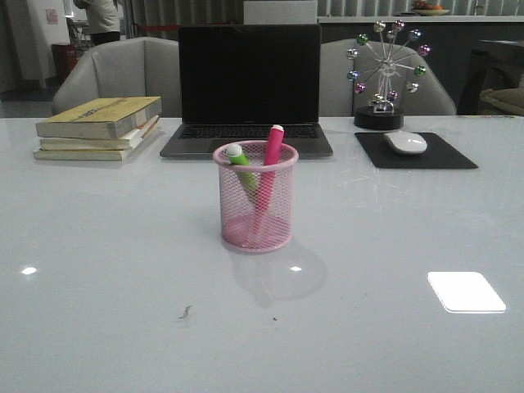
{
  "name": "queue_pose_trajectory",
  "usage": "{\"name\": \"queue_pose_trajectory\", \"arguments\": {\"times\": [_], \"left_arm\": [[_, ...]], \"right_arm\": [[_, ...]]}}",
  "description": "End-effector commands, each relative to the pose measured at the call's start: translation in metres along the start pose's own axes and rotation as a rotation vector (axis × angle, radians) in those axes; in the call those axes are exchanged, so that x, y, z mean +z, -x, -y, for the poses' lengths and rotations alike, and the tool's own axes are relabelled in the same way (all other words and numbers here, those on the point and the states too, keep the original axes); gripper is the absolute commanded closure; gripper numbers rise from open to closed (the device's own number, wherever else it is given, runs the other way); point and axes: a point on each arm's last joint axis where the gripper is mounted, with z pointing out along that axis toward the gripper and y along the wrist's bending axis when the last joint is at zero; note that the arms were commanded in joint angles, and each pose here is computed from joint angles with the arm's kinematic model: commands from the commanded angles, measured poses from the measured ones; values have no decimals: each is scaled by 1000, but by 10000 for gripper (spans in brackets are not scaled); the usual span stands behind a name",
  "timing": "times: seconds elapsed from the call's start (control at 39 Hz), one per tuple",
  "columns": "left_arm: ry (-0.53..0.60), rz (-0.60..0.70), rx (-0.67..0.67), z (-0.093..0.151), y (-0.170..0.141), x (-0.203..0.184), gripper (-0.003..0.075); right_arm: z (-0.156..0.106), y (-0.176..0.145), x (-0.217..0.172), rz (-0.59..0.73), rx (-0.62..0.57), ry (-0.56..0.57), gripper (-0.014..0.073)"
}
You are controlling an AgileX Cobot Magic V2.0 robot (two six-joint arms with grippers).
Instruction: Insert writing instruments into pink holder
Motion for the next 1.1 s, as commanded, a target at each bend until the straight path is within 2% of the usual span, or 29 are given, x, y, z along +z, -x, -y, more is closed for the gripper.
{"name": "queue_pose_trajectory", "arguments": {"times": [0.0,0.23,0.64,1.08], "left_arm": [[5,136,-7,0,6,-11,621],[5,42,-8,0,-19,-6,621],[9,-138,-17,-1,-91,-4,621],[9,-170,-17,-1,-100,-5,621]], "right_arm": [[0,8,-2,98,-13,-5,564],[0,8,-2,98,-13,-5,564],[0,8,-2,98,-13,-5,564],[0,8,-2,98,-13,-5,564]]}}
